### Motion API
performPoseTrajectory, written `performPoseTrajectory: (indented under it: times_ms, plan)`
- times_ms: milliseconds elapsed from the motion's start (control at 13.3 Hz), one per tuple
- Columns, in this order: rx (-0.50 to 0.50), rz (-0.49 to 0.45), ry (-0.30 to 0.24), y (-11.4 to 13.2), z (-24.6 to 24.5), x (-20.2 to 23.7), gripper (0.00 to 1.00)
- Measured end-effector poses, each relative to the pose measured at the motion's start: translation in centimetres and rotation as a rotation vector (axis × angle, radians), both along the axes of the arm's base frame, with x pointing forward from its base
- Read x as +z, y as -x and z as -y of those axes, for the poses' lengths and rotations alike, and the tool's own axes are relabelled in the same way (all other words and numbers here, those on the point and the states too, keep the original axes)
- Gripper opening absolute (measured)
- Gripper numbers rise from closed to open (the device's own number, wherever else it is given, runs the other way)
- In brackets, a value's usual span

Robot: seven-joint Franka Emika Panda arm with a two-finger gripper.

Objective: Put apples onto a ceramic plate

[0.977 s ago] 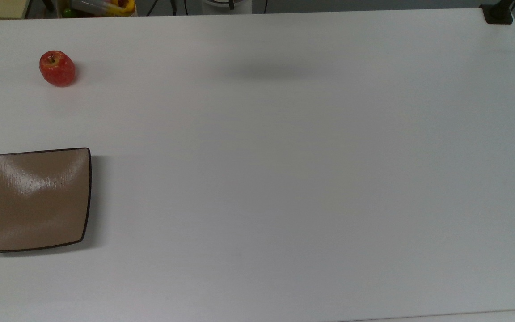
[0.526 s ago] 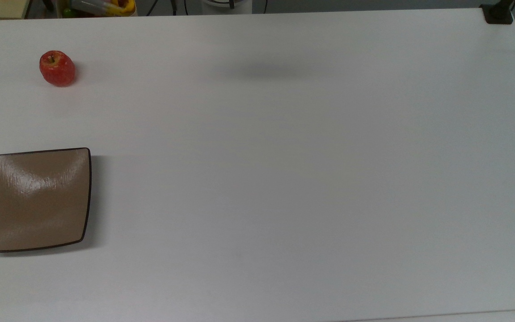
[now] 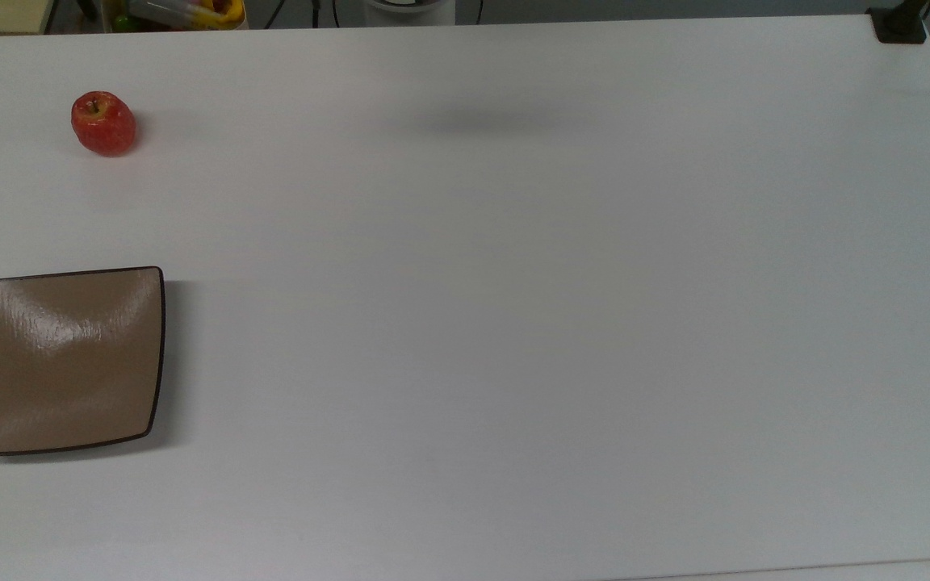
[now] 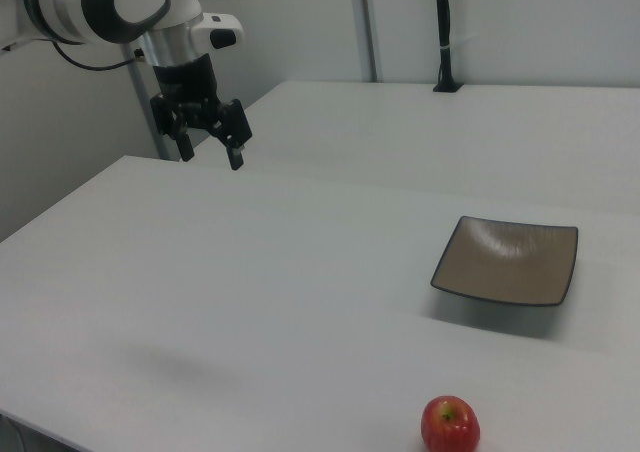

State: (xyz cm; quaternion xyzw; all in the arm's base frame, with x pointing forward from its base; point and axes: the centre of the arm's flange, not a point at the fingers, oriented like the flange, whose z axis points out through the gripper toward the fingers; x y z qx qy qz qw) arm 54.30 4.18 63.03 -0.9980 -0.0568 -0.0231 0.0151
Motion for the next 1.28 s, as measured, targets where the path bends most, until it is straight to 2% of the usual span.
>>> performPoseTrajectory:
  times_ms: [301, 451, 902, 1278]
  plan:
    - [0.14, -0.016, 0.007, 0.8, 3.3, 0.6, 1.0]
    - [0.167, -0.016, 0.009, 1.1, 6.3, 0.8, 1.0]
    - [0.136, 0.012, 0.055, 1.9, 19.7, -0.4, 1.0]
    - [0.099, 0.006, 0.072, 2.3, 29.6, -7.2, 1.0]
